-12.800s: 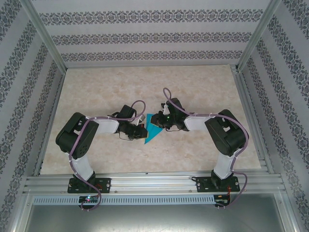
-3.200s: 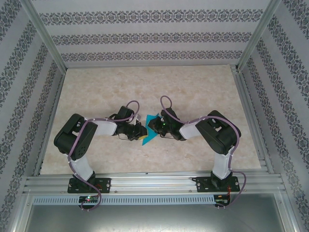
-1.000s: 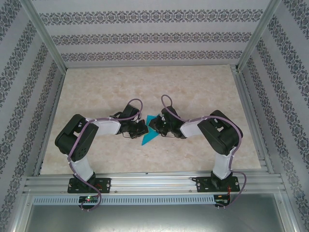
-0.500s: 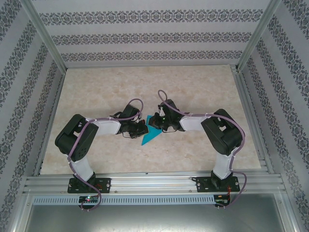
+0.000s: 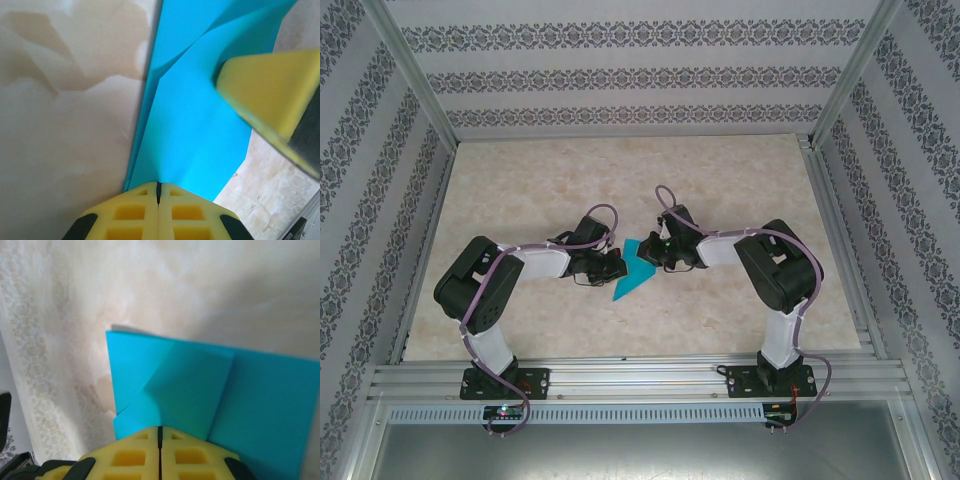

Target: Fold a paper plane with a square sheet of paper (pick it up from the middle)

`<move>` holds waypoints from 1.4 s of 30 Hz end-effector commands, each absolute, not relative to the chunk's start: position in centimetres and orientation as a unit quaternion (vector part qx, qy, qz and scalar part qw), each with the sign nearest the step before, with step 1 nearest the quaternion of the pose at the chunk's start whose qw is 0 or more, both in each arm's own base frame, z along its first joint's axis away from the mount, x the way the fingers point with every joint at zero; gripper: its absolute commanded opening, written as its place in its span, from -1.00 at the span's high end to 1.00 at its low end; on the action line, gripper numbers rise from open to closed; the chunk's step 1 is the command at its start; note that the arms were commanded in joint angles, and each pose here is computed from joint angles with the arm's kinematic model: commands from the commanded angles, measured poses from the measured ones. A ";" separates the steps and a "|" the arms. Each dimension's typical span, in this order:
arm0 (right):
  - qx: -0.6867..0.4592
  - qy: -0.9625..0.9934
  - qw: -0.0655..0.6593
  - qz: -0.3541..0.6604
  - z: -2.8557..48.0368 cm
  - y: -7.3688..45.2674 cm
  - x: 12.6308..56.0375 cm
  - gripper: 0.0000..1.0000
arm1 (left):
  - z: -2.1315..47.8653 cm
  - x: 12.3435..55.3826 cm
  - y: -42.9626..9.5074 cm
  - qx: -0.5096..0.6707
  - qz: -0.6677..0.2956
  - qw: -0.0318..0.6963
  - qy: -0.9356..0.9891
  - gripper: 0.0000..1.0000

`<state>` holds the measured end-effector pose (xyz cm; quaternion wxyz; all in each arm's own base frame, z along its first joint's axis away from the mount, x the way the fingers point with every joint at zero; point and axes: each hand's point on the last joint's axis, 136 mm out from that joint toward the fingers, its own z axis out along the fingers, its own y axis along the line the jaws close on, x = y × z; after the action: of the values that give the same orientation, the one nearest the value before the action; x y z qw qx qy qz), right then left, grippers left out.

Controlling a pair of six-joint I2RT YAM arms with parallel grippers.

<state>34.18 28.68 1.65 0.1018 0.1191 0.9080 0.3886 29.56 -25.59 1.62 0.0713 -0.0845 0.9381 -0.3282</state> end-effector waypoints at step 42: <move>0.133 0.922 0.132 0.340 -0.2 25.5 37.4 0.82 | -3.9 23.7 -21.0 -0.094 -0.200 -0.025 0.975 0.99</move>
<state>36.59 27.57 1.68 0.1186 0.1064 0.9152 0.3703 29.50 -25.57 1.61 0.0745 -0.0680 0.9404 -0.3247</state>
